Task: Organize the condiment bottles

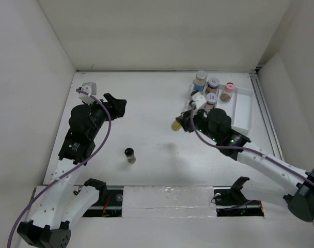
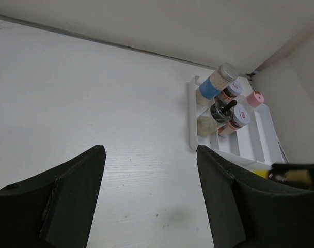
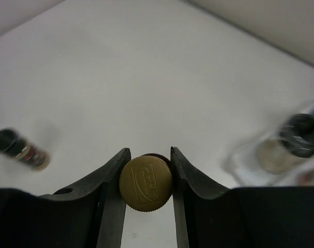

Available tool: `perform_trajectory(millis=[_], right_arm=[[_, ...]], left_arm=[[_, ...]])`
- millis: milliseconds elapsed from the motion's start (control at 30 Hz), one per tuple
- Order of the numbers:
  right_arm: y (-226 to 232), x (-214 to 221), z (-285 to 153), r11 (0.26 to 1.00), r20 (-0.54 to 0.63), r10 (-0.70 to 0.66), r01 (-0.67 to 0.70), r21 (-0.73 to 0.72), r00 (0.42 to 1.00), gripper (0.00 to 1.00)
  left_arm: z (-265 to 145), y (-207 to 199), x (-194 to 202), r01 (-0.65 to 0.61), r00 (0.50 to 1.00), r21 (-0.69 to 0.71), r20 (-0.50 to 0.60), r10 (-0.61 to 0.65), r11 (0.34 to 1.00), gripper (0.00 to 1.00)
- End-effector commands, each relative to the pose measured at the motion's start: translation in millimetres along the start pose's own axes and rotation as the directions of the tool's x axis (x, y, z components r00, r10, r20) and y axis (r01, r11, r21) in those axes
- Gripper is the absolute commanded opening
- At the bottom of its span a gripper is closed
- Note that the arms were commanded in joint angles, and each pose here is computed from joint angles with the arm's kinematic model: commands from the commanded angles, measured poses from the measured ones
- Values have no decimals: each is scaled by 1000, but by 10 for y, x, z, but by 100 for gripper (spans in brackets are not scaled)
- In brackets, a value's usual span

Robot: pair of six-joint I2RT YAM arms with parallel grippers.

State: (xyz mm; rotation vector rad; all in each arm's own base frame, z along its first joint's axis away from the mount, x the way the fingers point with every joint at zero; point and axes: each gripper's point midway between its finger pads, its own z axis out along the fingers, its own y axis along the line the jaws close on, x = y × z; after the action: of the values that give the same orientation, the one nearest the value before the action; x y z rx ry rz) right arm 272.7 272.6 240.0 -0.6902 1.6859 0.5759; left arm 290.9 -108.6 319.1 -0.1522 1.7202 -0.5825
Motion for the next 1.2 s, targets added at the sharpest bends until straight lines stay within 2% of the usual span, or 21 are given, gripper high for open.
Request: perform_trajectory(millis=[0,33,100,133,233,267,400,667,800,833,900,967,1000,1100,1167], right_arm=[[-835,-639,-304,945,189,13,-73,318,982,23],[-1183,-620,-420,895,187,24,-104,434,982,21],[-1599,-603,-603,820,201,44,-150,552,979,20],[-1602,-576,-577,819,202,61,-165,550,978,20],[-2082,-509,-669,736,203,85,-199,647,976,20],[-2306,-455,-754,688,197,91,-205,696,976,20],[-2782,-281,-741,613,177,125,-217,760,976,19],[-3373,425,-573,532,94,239,-211,820,966,19],[-3441,582,-510,526,86,265,-219,822,960,19],[-3481,635,-531,517,81,273,-217,828,959,21],[-3444,728,-523,520,75,293,-224,824,953,34],[-3422,726,-542,518,83,296,-233,823,951,51],[-3392,663,-588,518,96,286,-238,821,954,65],[-3357,501,-683,513,127,258,-247,822,958,81],[-3290,303,-797,515,154,233,-257,818,960,85]], left_arm=[[-30,-113,-111,-7,999,49,37,5,999,67],[-30,-113,-111,-7,999,49,37,5,999,67],[-28,-99,-119,-7,999,41,41,5,999,67],[-28,-99,-119,-7,999,41,41,5,999,67],[-30,-113,-111,-7,999,49,37,5,999,67],[-30,-113,-111,-7,999,49,37,5,999,67],[-21,-93,-73,-6,1000,45,29,5,999,67],[4,-65,-60,-6,1000,31,25,5,999,67],[19,-74,-77,-6,1000,31,25,5,999,67],[19,-74,-77,-6,1000,31,25,5,999,67],[46,-60,-53,-5,1000,26,16,5,1000,67],[46,-60,-52,-5,1000,26,16,5,1000,67],[46,-60,-52,-5,1000,26,16,5,1000,67],[68,-49,-31,-5,1000,22,8,5,1000,67],[66,-63,-23,-5,1000,30,3,5,1000,67]])
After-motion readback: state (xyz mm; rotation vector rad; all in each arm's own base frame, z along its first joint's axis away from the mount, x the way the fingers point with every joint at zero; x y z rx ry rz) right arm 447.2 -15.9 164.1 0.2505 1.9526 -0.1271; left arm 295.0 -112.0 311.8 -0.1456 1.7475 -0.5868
